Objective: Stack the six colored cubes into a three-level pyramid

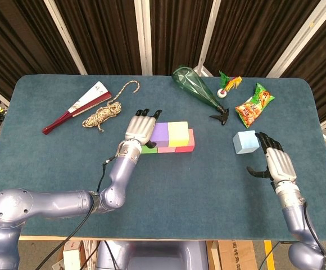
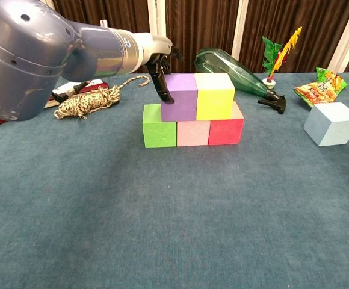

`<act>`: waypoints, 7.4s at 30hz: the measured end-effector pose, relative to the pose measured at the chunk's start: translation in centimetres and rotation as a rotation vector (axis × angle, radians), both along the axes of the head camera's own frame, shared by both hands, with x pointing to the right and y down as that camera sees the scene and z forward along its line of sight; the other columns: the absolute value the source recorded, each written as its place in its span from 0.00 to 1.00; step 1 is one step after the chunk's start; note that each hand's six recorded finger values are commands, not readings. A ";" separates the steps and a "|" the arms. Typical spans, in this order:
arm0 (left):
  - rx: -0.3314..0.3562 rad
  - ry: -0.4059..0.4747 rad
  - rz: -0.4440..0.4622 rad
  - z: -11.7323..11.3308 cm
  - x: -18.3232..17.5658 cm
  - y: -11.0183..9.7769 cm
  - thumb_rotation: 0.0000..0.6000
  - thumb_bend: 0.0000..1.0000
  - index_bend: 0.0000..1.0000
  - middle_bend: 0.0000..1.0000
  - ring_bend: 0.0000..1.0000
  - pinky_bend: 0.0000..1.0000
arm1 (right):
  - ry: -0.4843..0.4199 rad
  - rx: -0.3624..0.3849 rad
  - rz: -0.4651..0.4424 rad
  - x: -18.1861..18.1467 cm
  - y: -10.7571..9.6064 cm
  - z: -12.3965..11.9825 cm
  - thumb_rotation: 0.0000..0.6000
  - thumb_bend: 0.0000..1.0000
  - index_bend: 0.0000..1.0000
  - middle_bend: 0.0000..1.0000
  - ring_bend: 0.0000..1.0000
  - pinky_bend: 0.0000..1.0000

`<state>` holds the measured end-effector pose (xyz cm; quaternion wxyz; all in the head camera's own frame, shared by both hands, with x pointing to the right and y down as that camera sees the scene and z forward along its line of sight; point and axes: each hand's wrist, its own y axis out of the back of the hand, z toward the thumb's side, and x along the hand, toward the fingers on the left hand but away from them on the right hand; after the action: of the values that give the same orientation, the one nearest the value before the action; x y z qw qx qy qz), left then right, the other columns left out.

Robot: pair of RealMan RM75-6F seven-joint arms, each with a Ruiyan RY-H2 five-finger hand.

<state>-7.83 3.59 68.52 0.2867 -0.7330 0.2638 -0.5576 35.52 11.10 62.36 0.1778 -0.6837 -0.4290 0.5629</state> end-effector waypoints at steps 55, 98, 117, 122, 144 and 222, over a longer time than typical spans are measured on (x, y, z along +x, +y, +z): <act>0.064 0.043 -0.043 -4.5 -4.8 0.4 1.00 0.13 0.00 0.00 0.02 0.07 | 0.061 -0.031 -0.041 0.5 0.4 0.4 1.00 0.29 0.00 0.00 0.00 0.00; 0.203 0.011 -0.183 -13.2 -21.2 3.7 1.00 0.13 0.00 0.00 0.02 0.07 | 0.321 -0.098 -0.317 2.4 -6.0 8.5 1.00 0.29 0.00 0.00 0.00 0.00; 0.184 -0.006 -0.234 -12.1 -23.8 4.0 1.00 0.13 0.00 0.00 0.02 0.07 | 0.377 -0.049 -0.364 0.0 -7.6 11.9 1.00 0.35 0.37 0.50 0.49 0.48; 0.177 0.005 -0.261 -12.1 -24.7 4.7 1.00 0.13 0.00 0.00 0.02 0.07 | 0.389 -0.017 -0.345 0.7 -7.8 11.1 1.00 0.35 0.38 0.51 0.50 0.55; 0.199 -0.101 -0.318 -13.6 -30.3 9.5 1.00 0.13 0.00 0.00 0.02 0.07 | 0.236 0.143 -0.328 -3.1 -8.4 -0.3 1.00 0.35 0.38 0.51 0.50 0.55; 0.198 0.009 -0.489 -14.4 -36.0 7.0 1.00 0.13 0.00 0.00 0.02 0.06 | 0.307 -0.104 -0.325 -32.3 -12.5 -2.3 1.00 0.35 0.38 0.51 0.50 0.55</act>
<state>-43.79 10.55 54.14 0.2126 -0.6183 0.4877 -0.5785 3.19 -1.36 60.06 0.2939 -0.6583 -0.2514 0.6458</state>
